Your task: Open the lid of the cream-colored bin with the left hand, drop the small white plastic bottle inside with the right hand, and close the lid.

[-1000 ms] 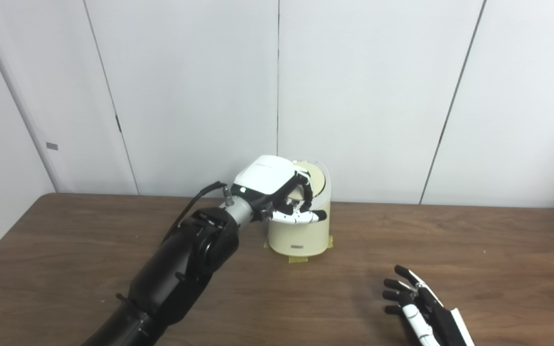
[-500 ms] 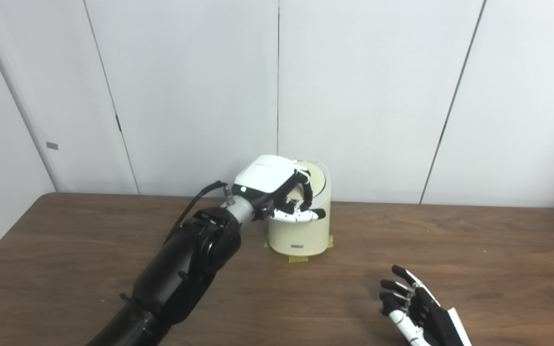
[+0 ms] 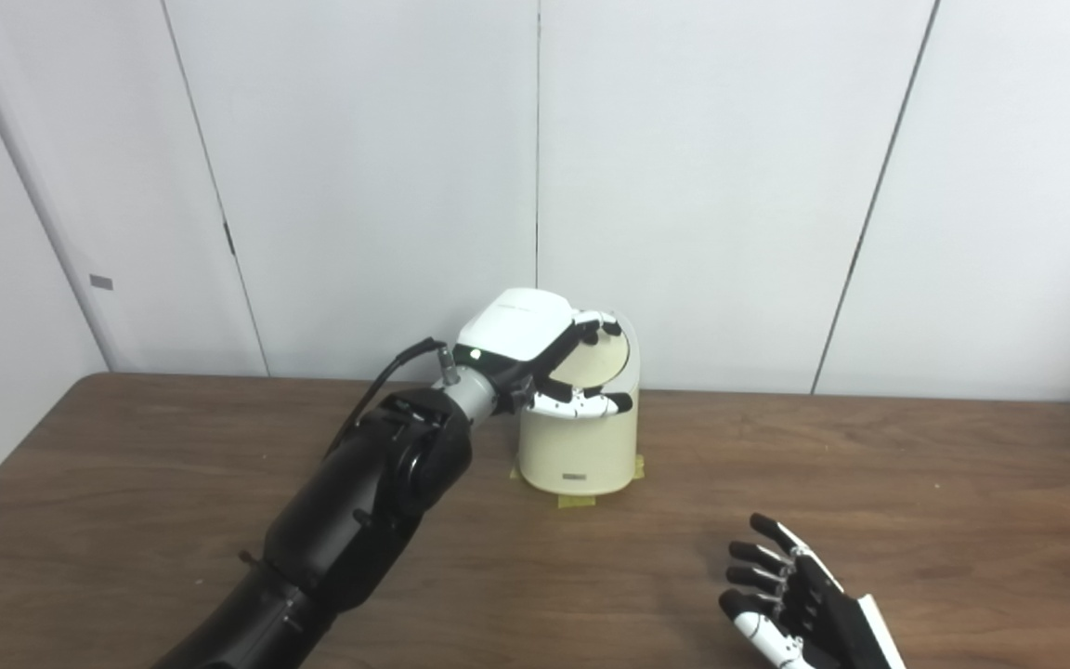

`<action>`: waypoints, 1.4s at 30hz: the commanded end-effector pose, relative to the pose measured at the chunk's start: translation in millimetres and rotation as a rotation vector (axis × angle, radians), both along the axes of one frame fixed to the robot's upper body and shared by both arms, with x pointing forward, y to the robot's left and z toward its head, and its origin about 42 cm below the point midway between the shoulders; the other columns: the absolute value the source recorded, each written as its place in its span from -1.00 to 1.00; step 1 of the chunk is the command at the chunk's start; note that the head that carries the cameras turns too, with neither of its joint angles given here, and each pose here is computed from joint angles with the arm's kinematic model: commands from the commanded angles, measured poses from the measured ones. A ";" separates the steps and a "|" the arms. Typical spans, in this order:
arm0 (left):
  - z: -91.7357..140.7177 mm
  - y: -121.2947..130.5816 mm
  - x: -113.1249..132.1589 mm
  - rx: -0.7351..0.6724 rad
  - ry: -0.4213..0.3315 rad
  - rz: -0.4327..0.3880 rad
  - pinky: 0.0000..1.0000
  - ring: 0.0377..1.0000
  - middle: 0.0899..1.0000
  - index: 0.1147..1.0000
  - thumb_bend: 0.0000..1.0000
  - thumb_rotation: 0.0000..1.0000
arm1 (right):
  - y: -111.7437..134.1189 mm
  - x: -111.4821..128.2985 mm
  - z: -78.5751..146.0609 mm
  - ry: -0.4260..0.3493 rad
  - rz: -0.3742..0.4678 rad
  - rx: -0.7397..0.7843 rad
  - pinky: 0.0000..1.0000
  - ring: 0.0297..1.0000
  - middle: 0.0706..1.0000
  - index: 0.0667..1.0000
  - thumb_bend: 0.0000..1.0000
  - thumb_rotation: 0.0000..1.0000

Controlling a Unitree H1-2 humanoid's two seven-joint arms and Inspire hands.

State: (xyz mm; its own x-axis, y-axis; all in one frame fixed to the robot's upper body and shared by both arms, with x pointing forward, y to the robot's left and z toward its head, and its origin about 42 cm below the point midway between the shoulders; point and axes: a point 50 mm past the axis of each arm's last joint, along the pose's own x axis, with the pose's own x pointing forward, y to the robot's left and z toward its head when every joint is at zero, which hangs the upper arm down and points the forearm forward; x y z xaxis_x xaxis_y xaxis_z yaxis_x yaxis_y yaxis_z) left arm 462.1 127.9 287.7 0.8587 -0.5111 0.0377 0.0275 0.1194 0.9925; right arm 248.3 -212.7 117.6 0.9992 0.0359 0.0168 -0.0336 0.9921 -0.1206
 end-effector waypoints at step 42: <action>-26.2 -0.4 0.7 0.226 0.157 0.009 0.54 0.53 0.60 0.80 0.24 0.45 | 9.5 -6.7 3.2 0.017 0.046 -0.001 0.15 0.40 0.54 0.76 0.04 -0.60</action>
State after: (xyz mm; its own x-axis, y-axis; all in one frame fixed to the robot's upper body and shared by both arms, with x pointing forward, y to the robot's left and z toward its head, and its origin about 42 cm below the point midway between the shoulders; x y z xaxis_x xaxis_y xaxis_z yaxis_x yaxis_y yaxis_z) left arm 462.2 116.6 287.9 0.8395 -0.5398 -0.0625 0.0485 -0.0402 0.9980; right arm 248.8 -205.6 119.4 0.9985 0.0551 0.0007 -0.0546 0.9903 -0.1281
